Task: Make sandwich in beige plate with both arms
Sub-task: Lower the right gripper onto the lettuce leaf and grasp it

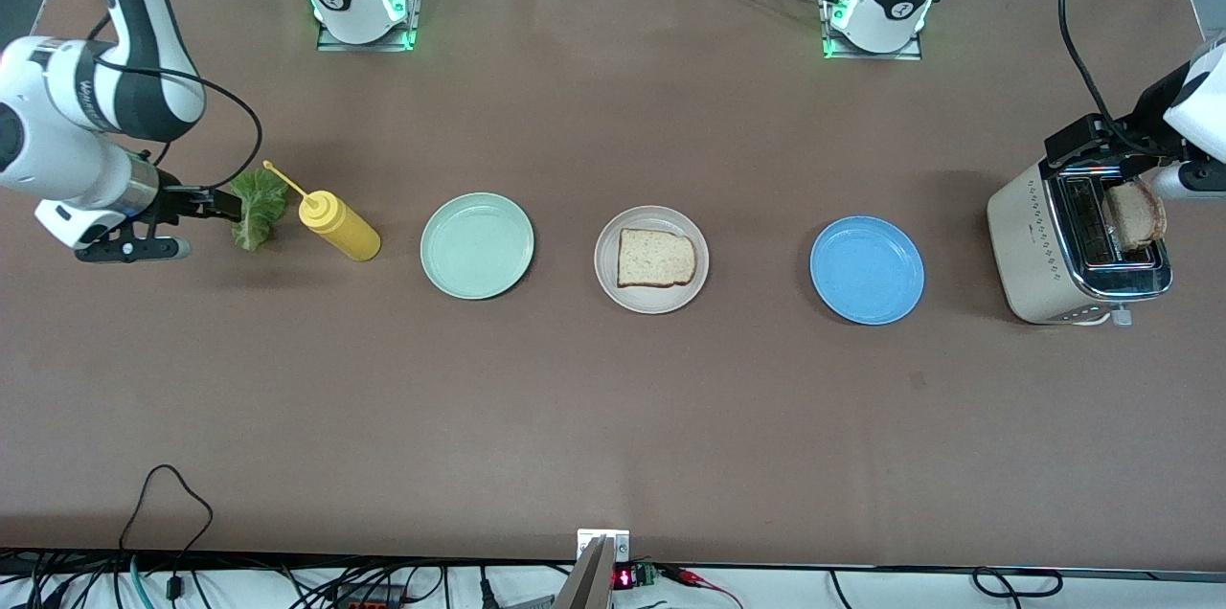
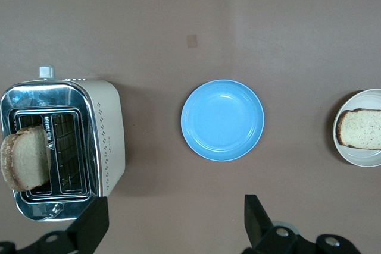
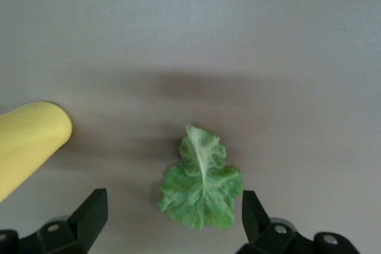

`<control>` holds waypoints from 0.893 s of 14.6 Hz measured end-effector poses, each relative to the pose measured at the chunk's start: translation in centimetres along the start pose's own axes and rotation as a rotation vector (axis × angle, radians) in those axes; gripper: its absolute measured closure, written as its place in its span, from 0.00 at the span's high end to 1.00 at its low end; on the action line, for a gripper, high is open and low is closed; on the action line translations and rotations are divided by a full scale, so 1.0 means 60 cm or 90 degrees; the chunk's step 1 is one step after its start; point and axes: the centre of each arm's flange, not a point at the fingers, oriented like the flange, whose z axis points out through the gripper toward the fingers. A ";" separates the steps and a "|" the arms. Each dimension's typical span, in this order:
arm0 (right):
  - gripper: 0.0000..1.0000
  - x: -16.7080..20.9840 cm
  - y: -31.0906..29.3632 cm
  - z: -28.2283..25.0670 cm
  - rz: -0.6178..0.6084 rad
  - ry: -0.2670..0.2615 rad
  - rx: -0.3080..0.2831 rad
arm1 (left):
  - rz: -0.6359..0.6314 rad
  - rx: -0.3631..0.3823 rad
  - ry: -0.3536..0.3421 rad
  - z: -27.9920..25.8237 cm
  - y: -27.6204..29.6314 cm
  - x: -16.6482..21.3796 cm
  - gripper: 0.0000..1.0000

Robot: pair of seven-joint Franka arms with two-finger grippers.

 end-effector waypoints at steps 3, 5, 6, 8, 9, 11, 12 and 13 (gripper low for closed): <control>1.00 -0.010 0.017 0.055 0.002 0.007 0.005 | 0.000 0.000 -0.001 0.000 0.000 0.000 1.00; 1.00 -0.010 0.032 0.084 0.004 0.010 0.008 | 0.000 0.000 -0.001 0.000 0.000 0.000 1.00; 1.00 -0.008 0.039 0.097 0.004 0.012 0.009 | 0.000 0.000 -0.002 0.000 0.000 0.000 1.00; 1.00 -0.005 0.050 0.126 0.006 0.016 0.012 | 0.000 0.000 -0.002 0.000 0.000 0.000 1.00; 1.00 -0.003 0.052 0.139 0.007 0.017 0.013 | 0.000 0.000 -0.002 0.000 0.000 0.000 1.00; 1.00 -0.001 0.051 0.164 0.007 0.015 0.016 | 0.000 0.000 -0.002 0.000 0.000 0.000 1.00; 1.00 0.000 0.051 0.173 0.006 0.013 0.017 | 0.000 0.000 -0.002 0.000 0.000 0.000 1.00; 1.00 0.001 0.050 0.180 0.006 0.012 0.018 | 0.000 0.000 -0.002 0.000 0.000 0.000 1.00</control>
